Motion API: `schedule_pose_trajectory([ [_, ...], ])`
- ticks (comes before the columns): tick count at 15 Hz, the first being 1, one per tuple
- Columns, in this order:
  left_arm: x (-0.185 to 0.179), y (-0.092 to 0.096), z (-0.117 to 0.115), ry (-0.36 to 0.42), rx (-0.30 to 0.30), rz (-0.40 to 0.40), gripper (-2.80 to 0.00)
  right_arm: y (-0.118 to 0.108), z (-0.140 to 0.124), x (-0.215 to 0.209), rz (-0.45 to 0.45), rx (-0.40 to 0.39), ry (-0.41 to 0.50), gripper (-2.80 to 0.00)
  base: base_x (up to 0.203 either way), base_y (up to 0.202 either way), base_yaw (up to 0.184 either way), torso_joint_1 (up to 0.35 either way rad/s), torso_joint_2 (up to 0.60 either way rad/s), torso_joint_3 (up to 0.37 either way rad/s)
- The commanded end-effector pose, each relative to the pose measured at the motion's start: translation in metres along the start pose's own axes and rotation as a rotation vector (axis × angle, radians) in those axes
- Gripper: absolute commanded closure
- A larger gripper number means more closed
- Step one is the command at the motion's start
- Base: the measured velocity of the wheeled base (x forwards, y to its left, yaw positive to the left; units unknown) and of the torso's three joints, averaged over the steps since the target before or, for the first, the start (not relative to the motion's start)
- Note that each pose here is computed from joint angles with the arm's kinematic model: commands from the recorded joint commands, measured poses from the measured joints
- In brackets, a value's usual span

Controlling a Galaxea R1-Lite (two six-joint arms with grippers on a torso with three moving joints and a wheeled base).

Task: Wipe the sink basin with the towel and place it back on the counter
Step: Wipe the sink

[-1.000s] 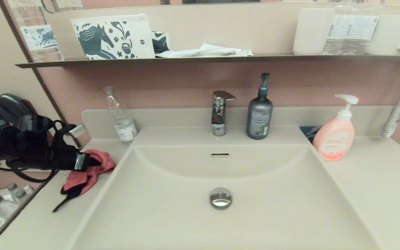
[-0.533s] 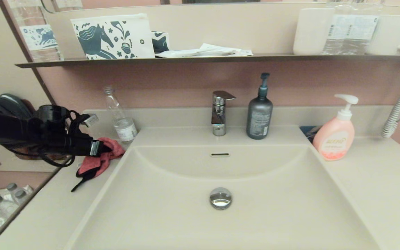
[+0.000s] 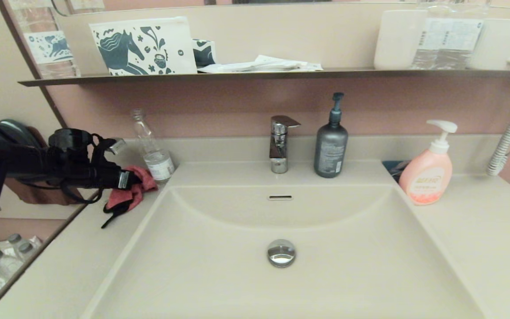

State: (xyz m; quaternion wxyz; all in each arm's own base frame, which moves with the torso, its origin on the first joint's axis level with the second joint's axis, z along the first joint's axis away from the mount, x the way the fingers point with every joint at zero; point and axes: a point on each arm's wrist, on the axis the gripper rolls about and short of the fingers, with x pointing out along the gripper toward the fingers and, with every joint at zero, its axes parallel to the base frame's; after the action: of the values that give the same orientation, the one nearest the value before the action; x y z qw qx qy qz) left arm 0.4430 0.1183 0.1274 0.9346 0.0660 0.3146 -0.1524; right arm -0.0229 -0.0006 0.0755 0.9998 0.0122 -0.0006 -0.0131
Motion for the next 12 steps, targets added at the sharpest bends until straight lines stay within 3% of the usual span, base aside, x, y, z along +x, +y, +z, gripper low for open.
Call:
schedule_pose_trajectory([
  [1, -0.002, 0.004, -0.007, 0.036, -0.023, -0.008, 0.0, 0.0, 0.0, 0.0, 0.0, 0.0, 0.001, 0.0, 0.0, 0.0, 0.0, 0.0, 0.0, 0.0],
  [5, -0.026, 0.002, -0.03, 0.124, -0.063, -0.026, 0.0, 0.0, 0.0, 0.0, 0.0, 0.0, 0.001, 0.0, 0.0, 0.0, 0.0, 0.0, 0.0, 0.0],
  [12, -0.082, -0.022, -0.099, 0.271, -0.15, -0.069, 0.0, 0.0, 0.0, 0.0, 0.0, 0.0, 0.001, 0.0, 0.0, 0.0, 0.0, 0.0, 0.0, 0.0],
])
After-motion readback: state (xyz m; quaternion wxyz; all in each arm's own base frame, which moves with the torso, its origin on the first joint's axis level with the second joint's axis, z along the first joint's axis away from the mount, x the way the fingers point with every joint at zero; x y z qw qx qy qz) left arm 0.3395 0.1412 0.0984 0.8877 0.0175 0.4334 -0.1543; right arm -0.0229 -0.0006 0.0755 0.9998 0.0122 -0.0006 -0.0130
